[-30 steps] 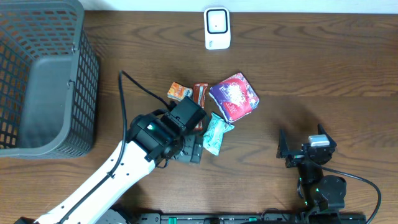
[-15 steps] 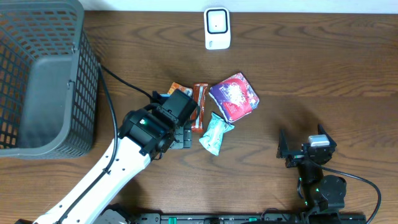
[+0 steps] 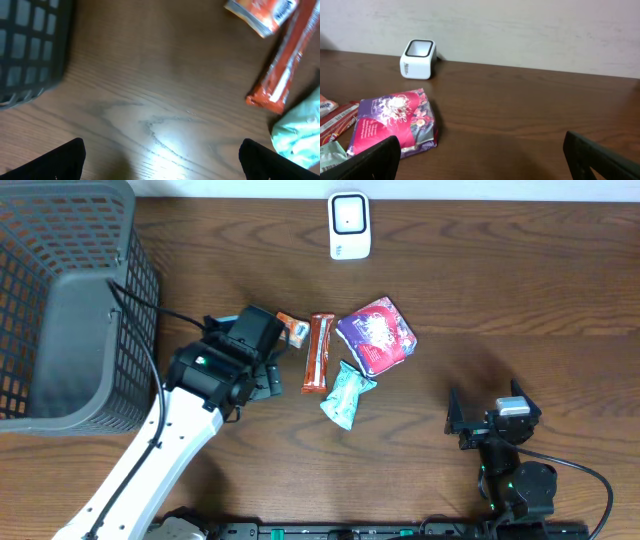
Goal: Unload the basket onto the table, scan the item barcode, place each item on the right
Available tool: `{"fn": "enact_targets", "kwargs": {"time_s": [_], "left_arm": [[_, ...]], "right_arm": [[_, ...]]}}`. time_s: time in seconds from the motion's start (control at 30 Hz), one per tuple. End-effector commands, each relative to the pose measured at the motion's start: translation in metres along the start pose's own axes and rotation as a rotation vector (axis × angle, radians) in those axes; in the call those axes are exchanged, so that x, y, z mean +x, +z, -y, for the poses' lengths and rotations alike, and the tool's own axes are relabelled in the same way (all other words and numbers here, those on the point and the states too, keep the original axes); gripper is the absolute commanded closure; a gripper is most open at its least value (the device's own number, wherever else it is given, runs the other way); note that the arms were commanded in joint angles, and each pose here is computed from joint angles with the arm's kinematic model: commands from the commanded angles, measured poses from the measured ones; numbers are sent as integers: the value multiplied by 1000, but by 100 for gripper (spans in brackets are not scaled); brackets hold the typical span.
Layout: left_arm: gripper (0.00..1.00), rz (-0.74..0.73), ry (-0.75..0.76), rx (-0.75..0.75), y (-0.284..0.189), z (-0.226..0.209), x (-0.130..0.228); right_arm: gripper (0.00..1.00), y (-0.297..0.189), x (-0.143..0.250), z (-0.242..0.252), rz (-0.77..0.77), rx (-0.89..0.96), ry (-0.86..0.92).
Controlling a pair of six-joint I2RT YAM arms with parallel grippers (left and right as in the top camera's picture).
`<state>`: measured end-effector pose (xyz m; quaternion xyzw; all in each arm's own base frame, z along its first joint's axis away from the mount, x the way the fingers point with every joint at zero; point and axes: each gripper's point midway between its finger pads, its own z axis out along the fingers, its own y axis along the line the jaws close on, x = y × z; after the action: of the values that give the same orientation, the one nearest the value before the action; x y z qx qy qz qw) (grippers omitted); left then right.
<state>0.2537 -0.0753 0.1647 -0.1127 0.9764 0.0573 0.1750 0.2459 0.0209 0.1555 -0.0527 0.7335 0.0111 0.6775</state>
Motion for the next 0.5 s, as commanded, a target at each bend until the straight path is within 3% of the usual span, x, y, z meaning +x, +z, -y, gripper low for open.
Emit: {"fn": "enact_targets", "kwargs": {"time_s": [0.0, 0.47], "left_arm": [[2, 3, -38, -31, 3, -9, -3], [2, -2, -37, -35, 3, -10, -2]], "right_arm": [[1, 0, 2, 2, -8, 7, -8], [1, 0, 2, 2, -8, 7, -8]]}}
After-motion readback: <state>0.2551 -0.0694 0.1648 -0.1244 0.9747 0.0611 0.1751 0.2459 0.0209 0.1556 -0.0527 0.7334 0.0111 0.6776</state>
